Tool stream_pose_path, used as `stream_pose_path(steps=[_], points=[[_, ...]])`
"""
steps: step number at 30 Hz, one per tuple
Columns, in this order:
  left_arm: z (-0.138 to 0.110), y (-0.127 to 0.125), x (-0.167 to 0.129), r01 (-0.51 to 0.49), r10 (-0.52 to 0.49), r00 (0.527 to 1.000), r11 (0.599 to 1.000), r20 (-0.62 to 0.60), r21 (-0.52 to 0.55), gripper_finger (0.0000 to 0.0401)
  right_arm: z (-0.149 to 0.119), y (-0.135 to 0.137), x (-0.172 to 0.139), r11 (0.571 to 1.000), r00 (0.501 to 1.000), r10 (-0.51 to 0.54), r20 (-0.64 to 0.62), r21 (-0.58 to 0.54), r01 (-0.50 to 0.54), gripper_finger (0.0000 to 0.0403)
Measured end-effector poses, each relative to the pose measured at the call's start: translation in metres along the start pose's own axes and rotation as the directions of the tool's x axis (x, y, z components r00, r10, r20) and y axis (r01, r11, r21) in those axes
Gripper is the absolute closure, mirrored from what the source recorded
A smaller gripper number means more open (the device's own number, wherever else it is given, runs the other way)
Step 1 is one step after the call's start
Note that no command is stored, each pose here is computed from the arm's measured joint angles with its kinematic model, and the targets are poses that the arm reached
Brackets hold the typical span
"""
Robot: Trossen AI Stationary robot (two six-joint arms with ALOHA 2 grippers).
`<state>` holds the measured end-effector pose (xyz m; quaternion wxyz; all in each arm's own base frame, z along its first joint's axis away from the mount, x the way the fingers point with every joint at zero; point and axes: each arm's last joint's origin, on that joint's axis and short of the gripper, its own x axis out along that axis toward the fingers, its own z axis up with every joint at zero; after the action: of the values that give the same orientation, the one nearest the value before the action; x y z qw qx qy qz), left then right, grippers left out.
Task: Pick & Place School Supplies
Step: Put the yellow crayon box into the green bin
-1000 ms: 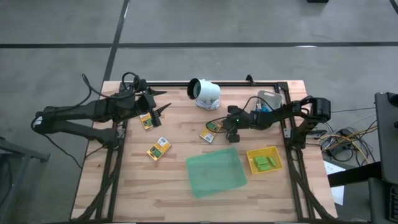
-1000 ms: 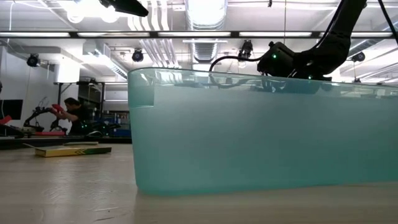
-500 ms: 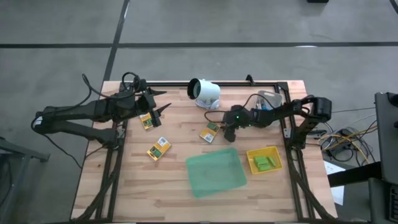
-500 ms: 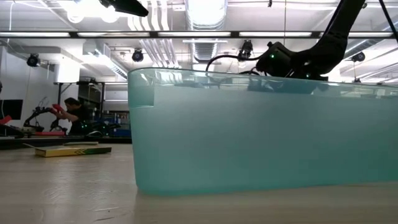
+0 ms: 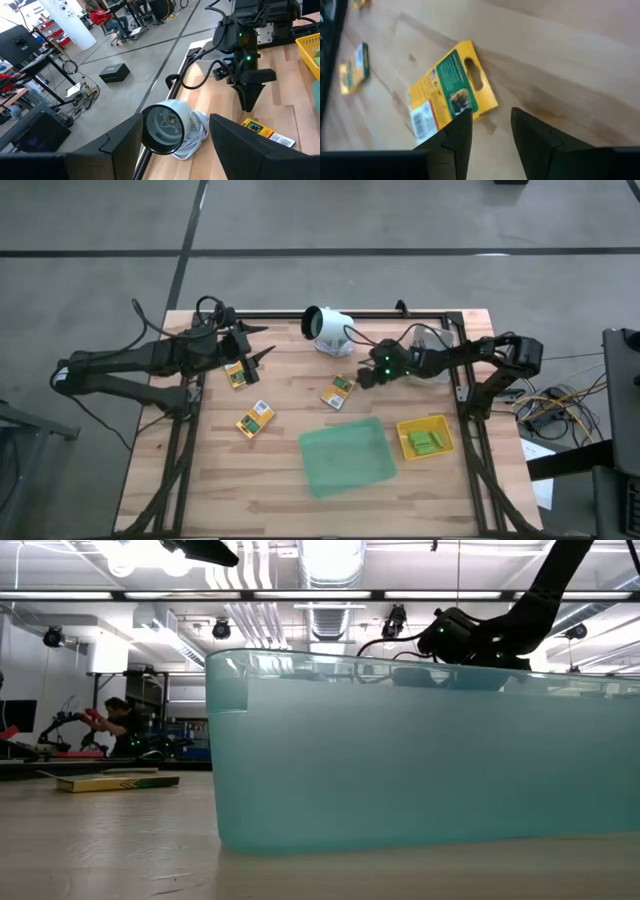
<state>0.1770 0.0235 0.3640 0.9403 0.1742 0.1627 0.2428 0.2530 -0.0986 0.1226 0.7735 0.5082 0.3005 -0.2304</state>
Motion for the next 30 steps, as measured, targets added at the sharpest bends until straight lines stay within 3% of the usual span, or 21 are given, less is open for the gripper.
stream_pose_path(steps=[9, 17, 30], points=[[0.000, 0.000, 0.000, 0.000, 0.000, 1.000, 1.000, 0.000, 0.000, 0.0165, 0.002, 0.002, 0.000, 0.983, 1.000, 0.009, 0.010, 0.185, -0.011, 0.0271], [0.000, 0.000, 0.000, 0.000, 0.000, 1.000, 1.000, 0.000, 0.000, 0.0165, 0.001, -0.002, 0.004, 0.968, 1.000, -0.019, 0.010, 0.251, 0.016, 0.0267], [0.000, 0.000, 0.000, 0.000, 0.000, 1.000, 1.000, 0.000, 0.000, 0.0165, 0.004, 0.005, 0.010, 0.985, 1.000, 0.014, 0.028, 0.174, -0.018, 0.0223]])
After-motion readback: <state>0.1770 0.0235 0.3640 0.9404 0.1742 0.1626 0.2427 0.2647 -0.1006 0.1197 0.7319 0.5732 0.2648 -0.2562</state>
